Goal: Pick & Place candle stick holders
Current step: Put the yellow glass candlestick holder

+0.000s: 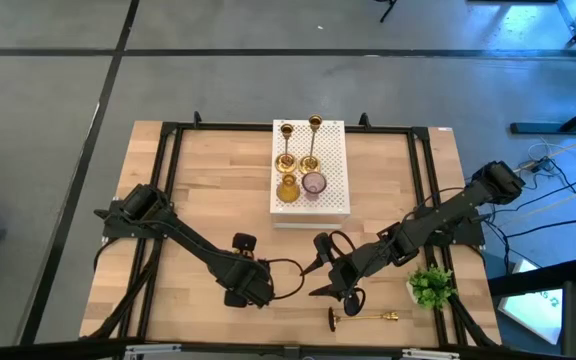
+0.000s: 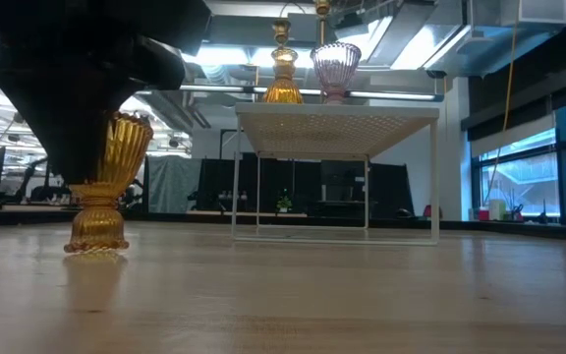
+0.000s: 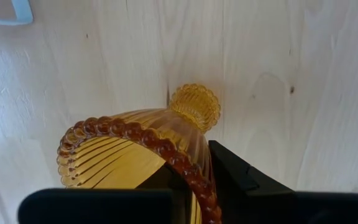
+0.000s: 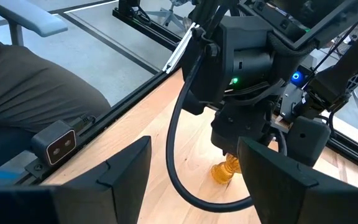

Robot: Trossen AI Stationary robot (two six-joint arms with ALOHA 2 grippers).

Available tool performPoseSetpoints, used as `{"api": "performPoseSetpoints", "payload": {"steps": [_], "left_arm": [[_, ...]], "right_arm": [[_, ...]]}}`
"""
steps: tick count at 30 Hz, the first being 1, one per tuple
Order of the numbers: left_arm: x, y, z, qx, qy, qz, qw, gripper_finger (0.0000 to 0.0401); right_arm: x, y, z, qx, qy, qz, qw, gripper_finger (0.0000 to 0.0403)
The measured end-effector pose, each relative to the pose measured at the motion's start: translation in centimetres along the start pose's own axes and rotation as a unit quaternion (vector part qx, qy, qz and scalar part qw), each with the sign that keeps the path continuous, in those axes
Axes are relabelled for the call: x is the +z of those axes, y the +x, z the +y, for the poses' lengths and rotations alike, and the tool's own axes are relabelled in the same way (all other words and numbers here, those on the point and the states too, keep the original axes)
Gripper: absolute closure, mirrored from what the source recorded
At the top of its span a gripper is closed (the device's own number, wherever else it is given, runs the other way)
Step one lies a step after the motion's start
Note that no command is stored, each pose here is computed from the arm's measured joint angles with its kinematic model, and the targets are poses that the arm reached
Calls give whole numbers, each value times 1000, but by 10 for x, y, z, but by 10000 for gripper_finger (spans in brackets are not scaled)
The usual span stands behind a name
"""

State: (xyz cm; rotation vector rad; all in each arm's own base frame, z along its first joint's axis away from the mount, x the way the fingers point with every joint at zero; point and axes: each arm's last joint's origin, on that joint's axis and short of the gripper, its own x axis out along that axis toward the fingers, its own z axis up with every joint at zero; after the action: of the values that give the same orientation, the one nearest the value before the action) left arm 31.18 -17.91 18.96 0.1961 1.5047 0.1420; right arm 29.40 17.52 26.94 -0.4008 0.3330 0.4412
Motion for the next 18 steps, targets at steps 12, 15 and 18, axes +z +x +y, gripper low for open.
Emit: {"api": "performPoseSetpoints", "payload": {"steps": [12, 15, 18], "left_arm": [[0, 0, -2, -17, 0, 2, 1000, 358], [0, 0, -3, -18, -1, 2, 1000, 357], [0, 0, -3, -19, -2, 2, 1000, 357]], "right_arm": [[0, 0, 0, 0, 0, 0, 1000, 162], [0, 0, 0, 0, 0, 0, 1000, 162], [0, 0, 0, 0, 0, 0, 1000, 162]]}}
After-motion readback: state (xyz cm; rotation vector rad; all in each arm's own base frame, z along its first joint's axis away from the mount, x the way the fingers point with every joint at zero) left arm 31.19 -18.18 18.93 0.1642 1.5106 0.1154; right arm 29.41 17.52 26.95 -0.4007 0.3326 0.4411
